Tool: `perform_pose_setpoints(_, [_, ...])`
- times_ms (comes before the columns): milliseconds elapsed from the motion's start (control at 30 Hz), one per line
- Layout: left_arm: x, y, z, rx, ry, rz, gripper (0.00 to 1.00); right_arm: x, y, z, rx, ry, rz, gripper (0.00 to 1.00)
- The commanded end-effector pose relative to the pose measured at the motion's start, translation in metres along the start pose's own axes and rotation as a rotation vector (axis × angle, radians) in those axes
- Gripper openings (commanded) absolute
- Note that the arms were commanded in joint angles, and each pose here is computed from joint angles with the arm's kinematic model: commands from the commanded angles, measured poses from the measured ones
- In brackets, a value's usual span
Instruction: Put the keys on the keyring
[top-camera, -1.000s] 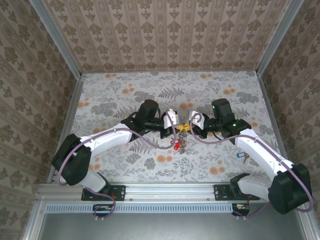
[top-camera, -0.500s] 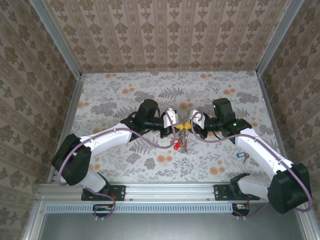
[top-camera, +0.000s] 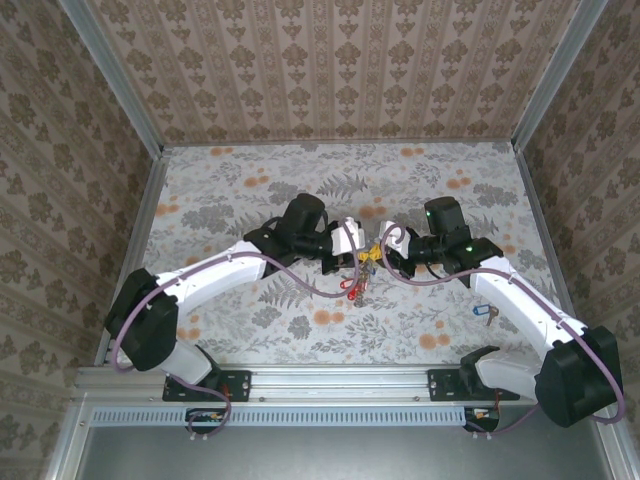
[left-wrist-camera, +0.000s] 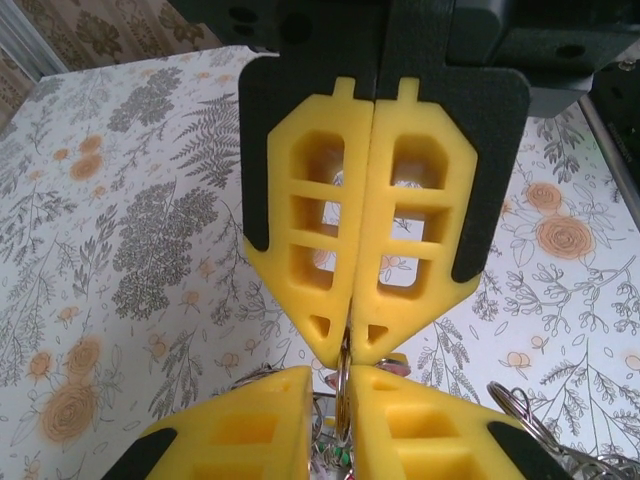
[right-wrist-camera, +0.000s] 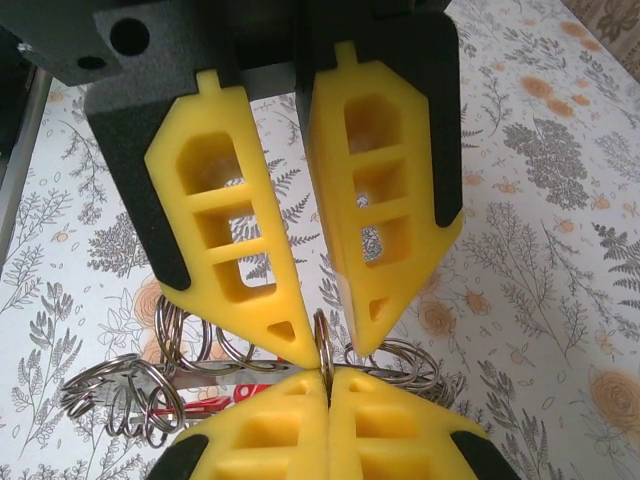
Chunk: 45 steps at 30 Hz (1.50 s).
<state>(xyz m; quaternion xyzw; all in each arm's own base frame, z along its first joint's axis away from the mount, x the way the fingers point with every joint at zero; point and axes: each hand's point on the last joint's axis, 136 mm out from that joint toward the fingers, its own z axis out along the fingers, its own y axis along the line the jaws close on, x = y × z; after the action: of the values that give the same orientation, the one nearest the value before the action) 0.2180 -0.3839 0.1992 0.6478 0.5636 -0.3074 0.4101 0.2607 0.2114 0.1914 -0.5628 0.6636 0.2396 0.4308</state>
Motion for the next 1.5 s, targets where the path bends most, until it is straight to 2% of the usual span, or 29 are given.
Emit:
perform_pose_setpoints(0, [0.006, 0.004, 0.007, -0.011, 0.049, 0.014, 0.18, -0.022, 0.000, -0.007, 0.001, -0.059, -0.053, 0.00])
perform_pose_setpoints(200, [0.008, 0.006, 0.008, -0.019, 0.059, 0.009, 0.18, -0.022, 0.001, -0.007, -0.003, -0.064, -0.053, 0.00])
perform_pose_setpoints(467, [0.008, 0.007, 0.009, -0.021, 0.049, 0.000, 0.13, -0.025, 0.002, -0.007, -0.006, -0.086, -0.057, 0.00])
perform_pose_setpoints(700, [0.007, 0.008, 0.005, -0.025, 0.015, -0.026, 0.17, -0.025, 0.002, -0.008, 0.000, -0.089, -0.060, 0.00])
perform_pose_setpoints(800, [0.008, 0.007, 0.004, -0.019, 0.013, -0.030, 0.12, -0.025, 0.002, -0.007, 0.001, -0.093, -0.058, 0.00])
perform_pose_setpoints(867, [0.007, 0.007, 0.003, -0.009, 0.005, -0.036, 0.02, -0.026, 0.002, -0.007, 0.000, -0.096, -0.058, 0.00])
perform_pose_setpoints(1067, [-0.005, 0.006, -0.006, 0.016, -0.097, -0.067, 0.00, -0.022, 0.001, -0.007, 0.012, -0.098, -0.056, 0.00])
perform_pose_setpoints(1233, [-0.020, 0.005, -0.015, 0.035, -0.214, -0.064, 0.00, -0.014, -0.001, 0.000, 0.008, -0.096, -0.004, 0.14])
perform_pose_setpoints(1467, [-0.025, 0.004, -0.019, 0.051, -0.253, -0.055, 0.00, -0.007, 0.000, 0.006, -0.019, -0.096, 0.025, 0.16])
